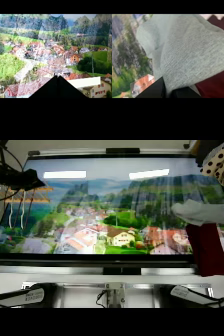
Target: Fold the shirts.
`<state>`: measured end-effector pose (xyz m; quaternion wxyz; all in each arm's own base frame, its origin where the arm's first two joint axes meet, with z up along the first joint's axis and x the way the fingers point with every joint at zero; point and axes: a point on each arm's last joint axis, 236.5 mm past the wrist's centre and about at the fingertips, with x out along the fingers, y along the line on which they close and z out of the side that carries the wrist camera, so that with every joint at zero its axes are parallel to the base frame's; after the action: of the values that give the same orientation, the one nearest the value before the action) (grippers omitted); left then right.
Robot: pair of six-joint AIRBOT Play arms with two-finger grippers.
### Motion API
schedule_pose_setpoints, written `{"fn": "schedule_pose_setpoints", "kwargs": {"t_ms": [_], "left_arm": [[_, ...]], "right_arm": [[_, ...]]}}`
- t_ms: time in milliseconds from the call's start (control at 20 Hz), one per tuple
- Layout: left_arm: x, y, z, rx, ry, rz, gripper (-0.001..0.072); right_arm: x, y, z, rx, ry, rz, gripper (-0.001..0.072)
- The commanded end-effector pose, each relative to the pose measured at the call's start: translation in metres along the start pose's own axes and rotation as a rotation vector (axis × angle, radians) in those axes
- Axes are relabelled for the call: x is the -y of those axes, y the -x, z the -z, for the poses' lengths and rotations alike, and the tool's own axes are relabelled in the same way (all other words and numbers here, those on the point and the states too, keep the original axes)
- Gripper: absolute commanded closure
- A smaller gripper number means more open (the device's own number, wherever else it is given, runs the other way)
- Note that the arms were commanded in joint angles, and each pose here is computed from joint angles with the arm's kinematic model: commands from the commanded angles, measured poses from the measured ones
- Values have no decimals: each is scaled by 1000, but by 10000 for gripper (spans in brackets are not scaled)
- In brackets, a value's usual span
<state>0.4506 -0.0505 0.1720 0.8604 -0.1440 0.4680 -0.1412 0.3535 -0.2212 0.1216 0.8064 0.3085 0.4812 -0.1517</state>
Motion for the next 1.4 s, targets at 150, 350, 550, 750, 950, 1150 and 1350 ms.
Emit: {"fn": "schedule_pose_setpoints", "kwargs": {"t_ms": [150, 350, 550, 750, 950, 1150, 1350], "left_arm": [[10, -4, 3, -10, -21, 12, 674], [20, -7, 5, -17, -42, 25, 674], [22, -8, 4, -15, -52, 26, 674], [22, -8, 4, -15, -60, 27, 674], [22, -8, 4, -15, -59, 27, 674], [22, -8, 4, -15, -58, 27, 675], [22, -8, 4, -15, -61, 26, 676]], "right_arm": [[58, 38, -5, 86, -203, 69, 644], [87, 64, 24, 28, -255, 155, 643], [119, 69, 81, -193, -261, 296, 643], [128, 43, 117, -327, -290, 294, 644], [158, 22, 154, -429, -309, 387, 616], [177, 9, 178, -486, -309, 449, 256], [187, 21, 146, -373, -269, 496, 256]]}}
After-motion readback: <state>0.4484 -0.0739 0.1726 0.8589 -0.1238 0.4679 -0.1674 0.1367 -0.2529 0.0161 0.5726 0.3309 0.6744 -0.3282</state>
